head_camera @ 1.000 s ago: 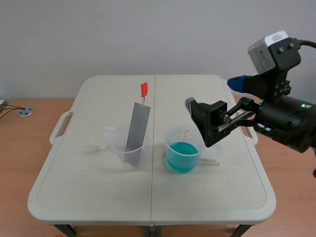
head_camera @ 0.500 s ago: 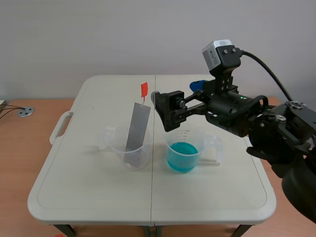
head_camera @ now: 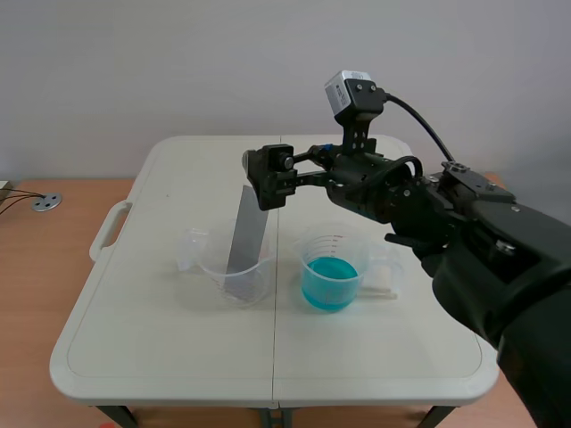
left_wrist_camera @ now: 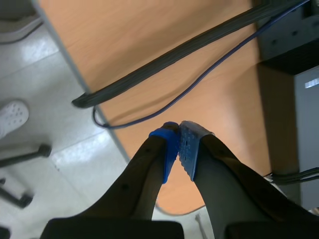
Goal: Hold the metal plate by the orange handle, dip it into the blue solution, take it out and point at it, then put the plate back in the beaker on the left.
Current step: 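Lift the metal plate out of the left beaker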
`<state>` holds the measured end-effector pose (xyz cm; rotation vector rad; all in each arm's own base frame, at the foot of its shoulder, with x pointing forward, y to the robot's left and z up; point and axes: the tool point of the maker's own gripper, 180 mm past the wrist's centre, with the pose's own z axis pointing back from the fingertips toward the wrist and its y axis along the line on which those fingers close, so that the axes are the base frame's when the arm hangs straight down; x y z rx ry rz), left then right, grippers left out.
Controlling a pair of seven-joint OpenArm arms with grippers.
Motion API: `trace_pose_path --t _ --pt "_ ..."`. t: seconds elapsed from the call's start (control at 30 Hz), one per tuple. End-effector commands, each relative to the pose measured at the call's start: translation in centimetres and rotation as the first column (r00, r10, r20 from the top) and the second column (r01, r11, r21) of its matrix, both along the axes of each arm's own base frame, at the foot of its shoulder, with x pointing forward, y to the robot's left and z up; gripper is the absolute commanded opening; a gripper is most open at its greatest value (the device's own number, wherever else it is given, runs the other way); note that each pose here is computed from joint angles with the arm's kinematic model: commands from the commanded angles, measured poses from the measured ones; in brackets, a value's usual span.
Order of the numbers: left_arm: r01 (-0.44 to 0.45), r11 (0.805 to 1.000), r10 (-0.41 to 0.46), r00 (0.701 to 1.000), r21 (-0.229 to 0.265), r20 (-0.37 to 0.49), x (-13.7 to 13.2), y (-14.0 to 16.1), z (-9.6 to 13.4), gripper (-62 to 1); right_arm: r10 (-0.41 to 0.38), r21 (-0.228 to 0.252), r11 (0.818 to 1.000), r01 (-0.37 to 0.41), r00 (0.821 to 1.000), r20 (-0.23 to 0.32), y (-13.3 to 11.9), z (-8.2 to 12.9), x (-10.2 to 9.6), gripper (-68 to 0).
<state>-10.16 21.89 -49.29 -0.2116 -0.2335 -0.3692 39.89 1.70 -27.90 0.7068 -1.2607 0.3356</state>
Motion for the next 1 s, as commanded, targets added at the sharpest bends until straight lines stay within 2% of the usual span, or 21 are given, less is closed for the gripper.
trace_pose_path --t 0.0,0.33,0.5,0.77,0.87,0.97 --pt "0.014 1.0 -0.014 1.0 -0.017 0.009 -0.8 0.0 0.7 -59.1 0.014 0.023 1.0 -0.015 0.999 0.04 0.9 1.8 1.0 -1.2" --pt "-0.011 0.994 0.035 0.977 -0.11 0.211 1.1 -0.9 2.3 -59.1 0.085 0.044 0.995 -0.084 0.996 -0.023 4.5 1.3 2.2 -1.2" --pt "-0.013 0.994 0.041 0.964 -0.108 0.263 1.7 -0.7 2.7 -59.1 0.087 0.071 0.994 -0.083 0.995 -0.051 5.0 1.0 2.3 -1.9" --pt "-0.006 0.995 0.032 0.965 -0.099 0.259 1.7 -0.6 2.5 -59.1 0.088 0.07 0.994 -0.084 0.994 -0.058 5.0 0.8 2.2 -17.9" --pt "-0.006 0.995 0.032 0.966 -0.098 0.258 1.7 -0.6 2.5 -59.1 0.094 0.062 0.994 -0.09 0.993 -0.07 5.0 0.6 2.1 -25.1" --pt "-0.006 0.995 0.032 0.965 -0.098 0.258 1.7 -0.6 2.5 -59.1 0.098 0.074 0.993 -0.092 0.991 -0.092 5.1 0.4 2.0 -29.4"
